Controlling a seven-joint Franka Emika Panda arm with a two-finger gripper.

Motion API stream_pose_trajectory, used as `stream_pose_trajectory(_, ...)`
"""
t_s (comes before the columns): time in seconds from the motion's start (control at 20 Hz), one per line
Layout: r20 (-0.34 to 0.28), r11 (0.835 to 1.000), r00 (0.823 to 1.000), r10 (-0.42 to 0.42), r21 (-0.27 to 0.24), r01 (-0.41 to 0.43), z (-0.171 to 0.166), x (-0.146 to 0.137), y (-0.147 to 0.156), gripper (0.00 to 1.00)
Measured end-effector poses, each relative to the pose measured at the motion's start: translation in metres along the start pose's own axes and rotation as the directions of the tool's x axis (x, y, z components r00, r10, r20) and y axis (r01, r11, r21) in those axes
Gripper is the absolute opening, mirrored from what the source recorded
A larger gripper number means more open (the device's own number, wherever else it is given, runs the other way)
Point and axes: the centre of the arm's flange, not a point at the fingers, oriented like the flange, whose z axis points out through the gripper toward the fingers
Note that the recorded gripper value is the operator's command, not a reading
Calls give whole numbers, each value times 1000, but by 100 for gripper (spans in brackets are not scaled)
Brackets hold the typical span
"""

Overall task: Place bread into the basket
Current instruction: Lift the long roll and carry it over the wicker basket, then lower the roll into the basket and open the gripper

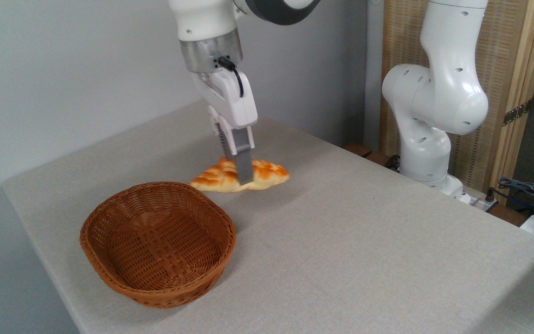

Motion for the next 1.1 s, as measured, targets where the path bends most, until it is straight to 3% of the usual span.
stream_pose_trajectory(0.15, -64, 996, 995, -72, 45, 75, -3, 22, -23, 27)
stream_pose_trajectory(0.4, -169, 961, 957, -237, 101, 256, 20, 58, -48, 31)
stream_pose_trajectory(0.5, -197, 953, 946, -256, 113, 282, 26, 65, -54, 46)
stream_pose_trajectory(0.55, -203, 952, 945, -255, 119, 282, 28, 67, -56, 63)
stream_pose_trajectory(0.75, -157, 958, 963, -217, 156, 242, 41, 75, -55, 85)
stream_pose_trajectory(0.8, -133, 962, 971, -197, 166, 218, 50, 82, -53, 97)
stream_pose_trajectory(1.1, -81, 971, 983, -163, 161, 175, 78, 97, -49, 100)
